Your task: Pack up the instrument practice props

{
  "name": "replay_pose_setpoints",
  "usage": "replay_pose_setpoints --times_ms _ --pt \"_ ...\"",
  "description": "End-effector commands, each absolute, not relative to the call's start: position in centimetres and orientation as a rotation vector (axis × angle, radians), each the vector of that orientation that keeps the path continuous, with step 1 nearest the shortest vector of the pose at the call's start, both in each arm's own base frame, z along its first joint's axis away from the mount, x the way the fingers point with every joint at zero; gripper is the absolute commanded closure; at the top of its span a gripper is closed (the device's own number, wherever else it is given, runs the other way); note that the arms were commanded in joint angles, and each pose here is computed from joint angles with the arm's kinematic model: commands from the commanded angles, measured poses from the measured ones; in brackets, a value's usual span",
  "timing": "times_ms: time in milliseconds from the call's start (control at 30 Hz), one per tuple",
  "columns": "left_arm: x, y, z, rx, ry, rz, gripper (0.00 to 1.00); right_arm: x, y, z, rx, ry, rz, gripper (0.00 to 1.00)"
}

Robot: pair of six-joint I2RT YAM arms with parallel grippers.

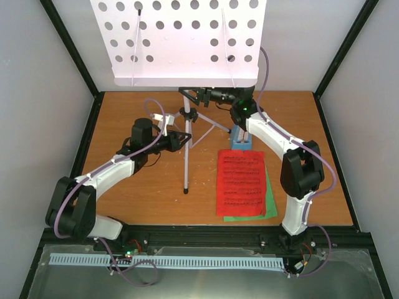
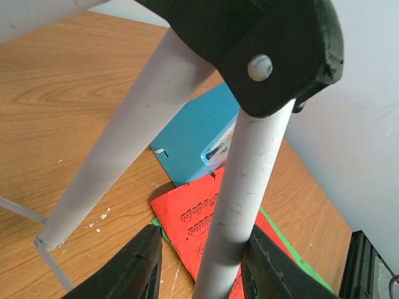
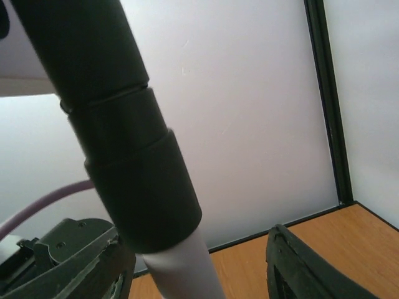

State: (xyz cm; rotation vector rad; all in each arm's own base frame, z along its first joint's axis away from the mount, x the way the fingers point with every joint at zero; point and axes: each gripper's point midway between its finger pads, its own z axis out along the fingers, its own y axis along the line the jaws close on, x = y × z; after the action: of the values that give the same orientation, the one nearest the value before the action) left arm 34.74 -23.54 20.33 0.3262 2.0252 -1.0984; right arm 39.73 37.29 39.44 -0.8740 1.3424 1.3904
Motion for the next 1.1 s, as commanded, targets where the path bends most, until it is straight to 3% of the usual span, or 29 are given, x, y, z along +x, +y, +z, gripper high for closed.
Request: replay_pose_setpoints --times_ms 0,100,267,400,567,1067 --pt "35.6 -24.1 21.8 0.384 1.970 -1.101 0.65 39.3 37.9 40.6 -0.923 1.304 1.404 0.45" --pt "35.7 -24.4 21.4 0.399 1.974 -1.115 0.80 39.0 38.0 40.8 -0.946 1.292 1.412 0.50" --pt "36.1 -24.3 21.4 0.401 1.968 -1.093 0.99 38.1 37.9 41.3 -0.990 1.284 1.410 0.68" --pt "36.3 -23.9 21.9 0.408 1.946 -1.040 1.00 37.5 37.9 41.9 -1.016 1.265 1.409 0.85" --pt "36.5 -23.5 23.0 0.449 1.893 -0.968 1.00 37.0 38.7 41.6 -1.046 1.272 1.414 0.95" --pt "34.9 -21.8 31.5 0.493 1.558 -0.846 1.00 34.3 41.0 39.8 -1.112 1.295 1.439 0.97"
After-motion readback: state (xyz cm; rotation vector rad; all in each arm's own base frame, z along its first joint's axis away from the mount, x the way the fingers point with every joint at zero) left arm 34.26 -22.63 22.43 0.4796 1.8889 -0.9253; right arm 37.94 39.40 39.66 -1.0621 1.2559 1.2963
